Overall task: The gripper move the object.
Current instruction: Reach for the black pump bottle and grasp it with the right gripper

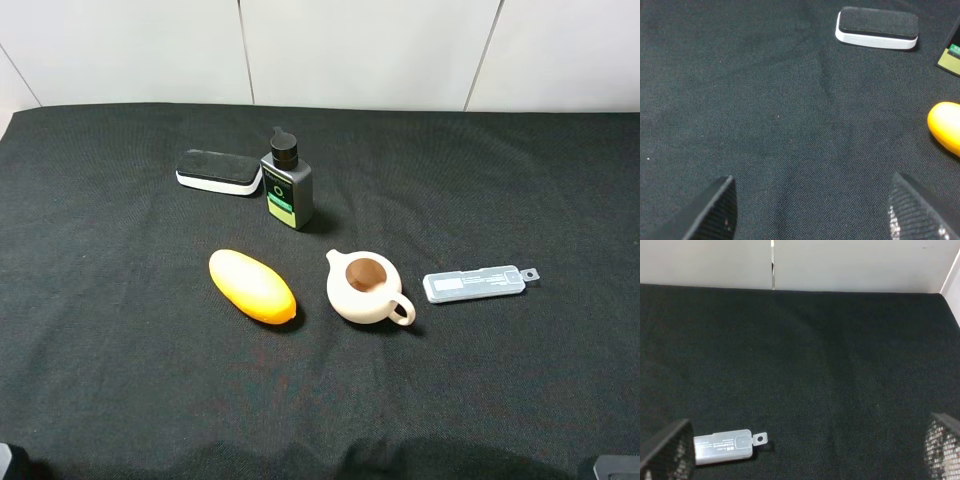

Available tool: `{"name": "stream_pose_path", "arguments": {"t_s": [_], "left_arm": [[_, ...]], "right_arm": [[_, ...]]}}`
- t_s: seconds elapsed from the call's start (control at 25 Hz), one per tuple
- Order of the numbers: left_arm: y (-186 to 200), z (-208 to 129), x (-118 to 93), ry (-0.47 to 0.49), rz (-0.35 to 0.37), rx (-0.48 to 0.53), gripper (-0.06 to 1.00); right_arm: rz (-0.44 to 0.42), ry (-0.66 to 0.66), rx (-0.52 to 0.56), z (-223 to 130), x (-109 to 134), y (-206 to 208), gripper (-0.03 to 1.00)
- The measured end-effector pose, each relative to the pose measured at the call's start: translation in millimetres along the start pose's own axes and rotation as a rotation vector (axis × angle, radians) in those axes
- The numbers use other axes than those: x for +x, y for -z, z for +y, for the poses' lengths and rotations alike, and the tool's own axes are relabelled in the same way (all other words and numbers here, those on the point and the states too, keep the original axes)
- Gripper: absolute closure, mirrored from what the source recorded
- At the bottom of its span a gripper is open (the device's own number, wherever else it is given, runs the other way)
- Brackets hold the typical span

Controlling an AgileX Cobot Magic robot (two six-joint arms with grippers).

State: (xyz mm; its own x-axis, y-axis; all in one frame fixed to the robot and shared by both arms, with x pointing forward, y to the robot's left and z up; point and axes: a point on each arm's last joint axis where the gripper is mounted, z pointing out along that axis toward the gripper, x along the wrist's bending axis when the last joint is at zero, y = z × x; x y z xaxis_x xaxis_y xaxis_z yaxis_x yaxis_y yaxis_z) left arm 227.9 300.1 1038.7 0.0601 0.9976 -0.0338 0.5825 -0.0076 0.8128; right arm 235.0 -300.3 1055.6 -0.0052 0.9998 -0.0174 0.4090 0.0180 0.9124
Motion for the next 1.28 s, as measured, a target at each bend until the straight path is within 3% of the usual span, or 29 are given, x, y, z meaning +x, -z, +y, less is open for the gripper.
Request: {"name": "stream_pose_path", "arguments": {"t_s": [1.28], "left_arm": [[0.0, 0.0, 0.0, 0.000, 0.000, 0.000, 0.27]], "right_arm": [[0.001, -0.001, 0.000, 0.0, 0.1, 0.0, 0.27]]}}
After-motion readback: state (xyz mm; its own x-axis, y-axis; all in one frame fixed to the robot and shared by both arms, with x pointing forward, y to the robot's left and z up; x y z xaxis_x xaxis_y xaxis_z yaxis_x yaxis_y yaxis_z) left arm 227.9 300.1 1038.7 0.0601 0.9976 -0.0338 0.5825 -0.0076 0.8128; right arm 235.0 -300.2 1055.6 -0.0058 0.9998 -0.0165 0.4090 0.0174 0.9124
